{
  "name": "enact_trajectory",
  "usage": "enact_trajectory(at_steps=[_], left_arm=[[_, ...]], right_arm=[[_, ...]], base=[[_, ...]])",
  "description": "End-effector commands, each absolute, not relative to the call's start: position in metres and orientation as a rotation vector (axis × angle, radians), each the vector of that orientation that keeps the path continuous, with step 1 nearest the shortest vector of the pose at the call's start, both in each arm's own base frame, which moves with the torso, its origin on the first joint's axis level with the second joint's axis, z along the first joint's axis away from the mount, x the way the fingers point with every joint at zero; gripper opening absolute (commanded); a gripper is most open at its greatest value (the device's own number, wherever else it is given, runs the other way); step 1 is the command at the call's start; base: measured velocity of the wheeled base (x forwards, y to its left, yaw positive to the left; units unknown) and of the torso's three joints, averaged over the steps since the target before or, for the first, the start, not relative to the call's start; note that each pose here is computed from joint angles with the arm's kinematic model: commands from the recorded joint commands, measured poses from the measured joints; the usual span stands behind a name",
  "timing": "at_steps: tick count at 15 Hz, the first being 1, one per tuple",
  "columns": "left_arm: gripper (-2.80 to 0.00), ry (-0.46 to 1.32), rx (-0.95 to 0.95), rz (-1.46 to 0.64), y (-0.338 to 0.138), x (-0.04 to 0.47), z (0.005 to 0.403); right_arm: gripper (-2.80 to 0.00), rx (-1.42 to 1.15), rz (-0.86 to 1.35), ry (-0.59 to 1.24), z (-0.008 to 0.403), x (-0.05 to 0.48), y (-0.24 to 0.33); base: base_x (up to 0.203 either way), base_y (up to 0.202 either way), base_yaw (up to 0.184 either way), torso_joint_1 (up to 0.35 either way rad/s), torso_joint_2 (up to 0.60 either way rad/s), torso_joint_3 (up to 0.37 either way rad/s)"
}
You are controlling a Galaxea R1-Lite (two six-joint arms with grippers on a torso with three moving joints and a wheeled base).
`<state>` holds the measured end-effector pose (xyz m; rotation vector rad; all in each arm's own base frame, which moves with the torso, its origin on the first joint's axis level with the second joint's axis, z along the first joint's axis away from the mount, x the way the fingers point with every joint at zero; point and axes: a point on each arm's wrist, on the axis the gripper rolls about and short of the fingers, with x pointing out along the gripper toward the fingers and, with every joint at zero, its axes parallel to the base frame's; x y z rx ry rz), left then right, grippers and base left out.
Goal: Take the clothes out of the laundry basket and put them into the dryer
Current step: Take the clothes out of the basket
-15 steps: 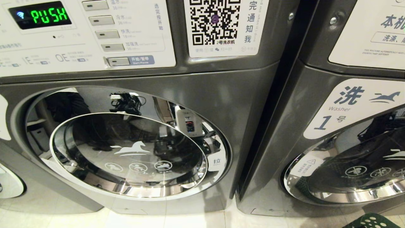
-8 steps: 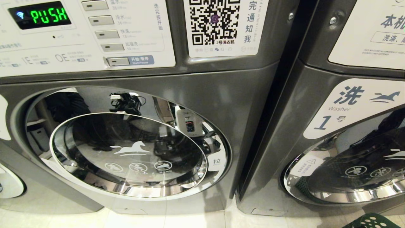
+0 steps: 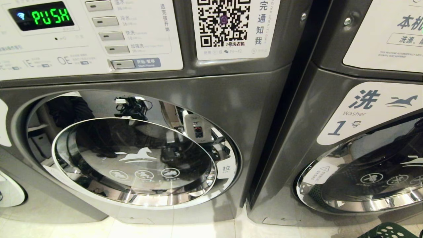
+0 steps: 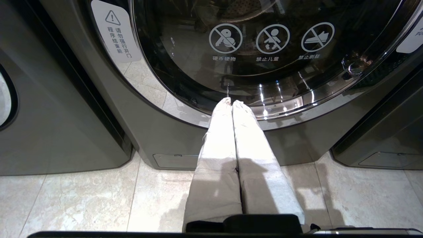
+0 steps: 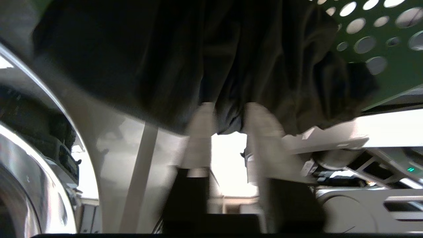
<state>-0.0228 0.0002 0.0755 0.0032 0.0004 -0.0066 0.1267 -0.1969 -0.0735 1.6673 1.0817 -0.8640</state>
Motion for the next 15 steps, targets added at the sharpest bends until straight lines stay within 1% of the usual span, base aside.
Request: enact_trajectory(at_steps=[1,7,15], left_arm=[[-2.8,0.0,0.003,-0.008,0.0,-0.023,0.075],[-2.8,0.0,0.003,-0.007,0.0,-0.023,0.075],[-2.8,0.0,0.003,-0.006,0.0,-0.023,0.075]], right_arm=[[0.0,1.725,-0.846,1.119,-0.087,0.126,-0.194],[0.0,1.833,-0.857,1.164,-0.101,0.121,-0.185],[0.0,1.83,-0.899,1.232,-0.127,0.122,-0.188]], base=[[0.0,0.0,0.0,0.0,0.0,0.0],[0.0,0.0,0.0,0.0,0.0,0.0],[0.0,0.0,0.0,0.0,0.0,0.0]])
